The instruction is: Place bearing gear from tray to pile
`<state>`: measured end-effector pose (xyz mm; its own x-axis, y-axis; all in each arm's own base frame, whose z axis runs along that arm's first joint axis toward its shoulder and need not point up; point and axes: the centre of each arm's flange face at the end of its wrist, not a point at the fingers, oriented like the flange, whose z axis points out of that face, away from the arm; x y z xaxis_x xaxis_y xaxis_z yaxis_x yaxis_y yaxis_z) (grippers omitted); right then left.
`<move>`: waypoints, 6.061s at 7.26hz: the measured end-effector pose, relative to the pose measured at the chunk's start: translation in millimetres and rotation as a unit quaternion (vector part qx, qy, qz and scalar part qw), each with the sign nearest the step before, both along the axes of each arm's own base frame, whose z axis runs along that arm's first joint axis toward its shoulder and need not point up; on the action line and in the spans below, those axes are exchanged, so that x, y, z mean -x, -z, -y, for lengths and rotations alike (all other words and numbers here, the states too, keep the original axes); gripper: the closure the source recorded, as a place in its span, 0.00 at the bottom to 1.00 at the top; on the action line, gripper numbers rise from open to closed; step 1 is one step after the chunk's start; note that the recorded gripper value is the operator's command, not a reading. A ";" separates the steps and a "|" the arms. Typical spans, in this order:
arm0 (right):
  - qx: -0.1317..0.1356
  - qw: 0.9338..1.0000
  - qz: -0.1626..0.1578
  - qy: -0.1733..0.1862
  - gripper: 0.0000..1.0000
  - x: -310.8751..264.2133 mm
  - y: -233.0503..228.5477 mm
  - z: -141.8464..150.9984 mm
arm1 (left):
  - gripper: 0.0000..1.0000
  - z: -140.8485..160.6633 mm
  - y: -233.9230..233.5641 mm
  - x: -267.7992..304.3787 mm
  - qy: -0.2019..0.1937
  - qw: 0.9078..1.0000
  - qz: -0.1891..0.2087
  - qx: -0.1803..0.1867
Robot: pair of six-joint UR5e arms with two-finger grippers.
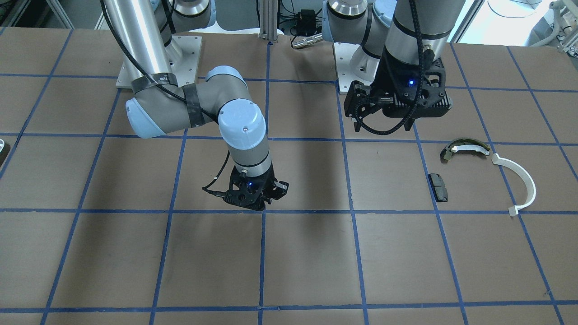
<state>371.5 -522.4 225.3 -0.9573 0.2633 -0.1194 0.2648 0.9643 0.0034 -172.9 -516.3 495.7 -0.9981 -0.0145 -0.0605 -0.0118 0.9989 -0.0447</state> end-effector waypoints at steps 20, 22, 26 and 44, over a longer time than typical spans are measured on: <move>-0.006 0.998 -0.036 -0.050 0.00 651.7 -82.0 -2.7 | 0.00 -23.5 307.3 151.0 -0.069 0.997 -0.046 0.003; -0.003 0.997 -0.064 -0.050 0.00 735.6 -59.0 -36.3 | 0.00 -21.3 322.4 159.0 -0.062 0.997 -0.045 0.015; -0.005 0.993 -0.103 -0.062 0.00 835.7 2.5 -61.7 | 0.23 -20.6 332.5 163.9 -0.051 0.997 -0.031 0.040; -0.012 0.996 -0.077 -0.051 1.00 846.6 46.4 -45.7 | 1.00 26.3 287.2 -264.5 0.037 0.995 0.002 -0.088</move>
<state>-475.1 -476.8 178.8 -0.9858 0.1641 0.0361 0.1639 0.9865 -0.0071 91.6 -542.6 208.5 -0.9958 0.0704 -0.0590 0.0622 0.9895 0.1306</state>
